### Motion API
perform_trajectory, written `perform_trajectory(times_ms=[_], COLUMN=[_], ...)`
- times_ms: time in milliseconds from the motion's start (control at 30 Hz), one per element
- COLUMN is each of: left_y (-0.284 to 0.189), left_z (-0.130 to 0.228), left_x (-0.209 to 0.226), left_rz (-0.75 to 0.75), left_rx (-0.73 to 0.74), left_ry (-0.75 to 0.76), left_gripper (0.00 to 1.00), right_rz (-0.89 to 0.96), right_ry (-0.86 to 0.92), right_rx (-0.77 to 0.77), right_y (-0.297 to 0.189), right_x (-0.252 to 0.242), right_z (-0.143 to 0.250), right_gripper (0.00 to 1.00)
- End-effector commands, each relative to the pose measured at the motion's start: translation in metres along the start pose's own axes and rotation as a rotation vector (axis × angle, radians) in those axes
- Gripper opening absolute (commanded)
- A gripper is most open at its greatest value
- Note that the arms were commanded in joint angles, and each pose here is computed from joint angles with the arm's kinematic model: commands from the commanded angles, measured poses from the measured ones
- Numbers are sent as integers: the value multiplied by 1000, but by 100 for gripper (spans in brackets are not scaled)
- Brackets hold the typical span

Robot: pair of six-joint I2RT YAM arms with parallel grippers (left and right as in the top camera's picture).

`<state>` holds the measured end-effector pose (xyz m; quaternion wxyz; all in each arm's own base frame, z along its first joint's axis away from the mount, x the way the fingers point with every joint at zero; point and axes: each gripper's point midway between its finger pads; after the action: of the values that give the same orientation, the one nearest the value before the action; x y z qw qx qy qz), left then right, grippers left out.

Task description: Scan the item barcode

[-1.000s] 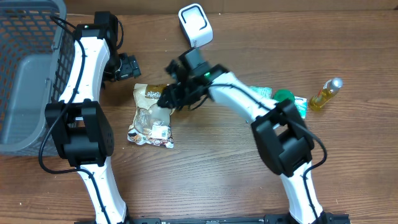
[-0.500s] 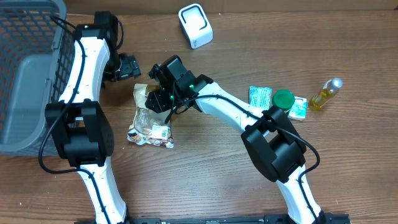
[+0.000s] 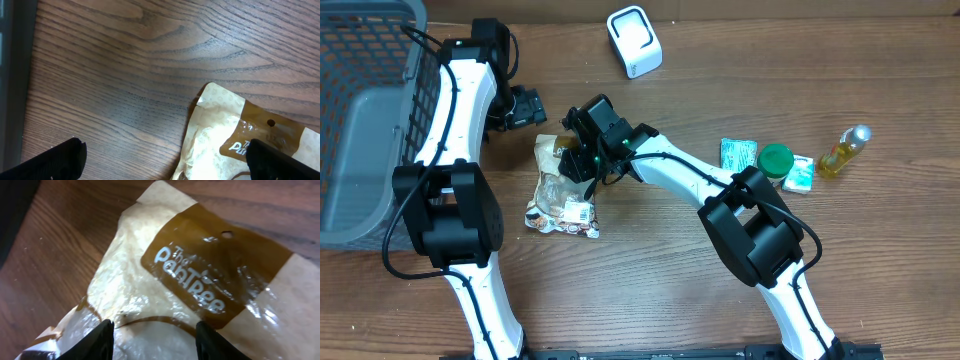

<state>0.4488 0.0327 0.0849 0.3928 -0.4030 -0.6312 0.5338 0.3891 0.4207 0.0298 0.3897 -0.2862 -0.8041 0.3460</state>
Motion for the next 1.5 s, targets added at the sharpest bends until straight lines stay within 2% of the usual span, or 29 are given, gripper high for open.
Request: perform_trajectory(times_ms=[0, 267, 767, 1300, 1467], left_y=[-3, -3, -3, -3, -3], left_z=[-4, -4, -4, -4, -4], left_x=[4, 4, 4, 4, 4], left_rz=[-9, -9, -9, -9, -9], left_rx=[-12, -12, -12, -12, -12], left_ry=[1, 1, 1, 1, 1], left_gripper=[100, 100, 100, 100, 100], right_rz=[62, 188, 224, 410, 434], right_ry=[6, 86, 129, 507, 606], right_rx=[-11, -22, 13, 177, 246], right_y=[3, 0, -5, -62, -73], right_x=[-13, -36, -52, -155, -162], right_z=[1, 3, 11, 52, 71], right_gripper=[49, 50, 50, 51, 54])
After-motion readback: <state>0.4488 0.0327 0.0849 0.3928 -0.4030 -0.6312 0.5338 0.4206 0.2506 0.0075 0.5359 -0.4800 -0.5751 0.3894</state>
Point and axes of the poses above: each gripper's point midway between its finger pads, its own y axis out along the fingers, its own x axis along the line the jaws close on, z = x × y, and after that the axes turned 1 degree about y, right-handed
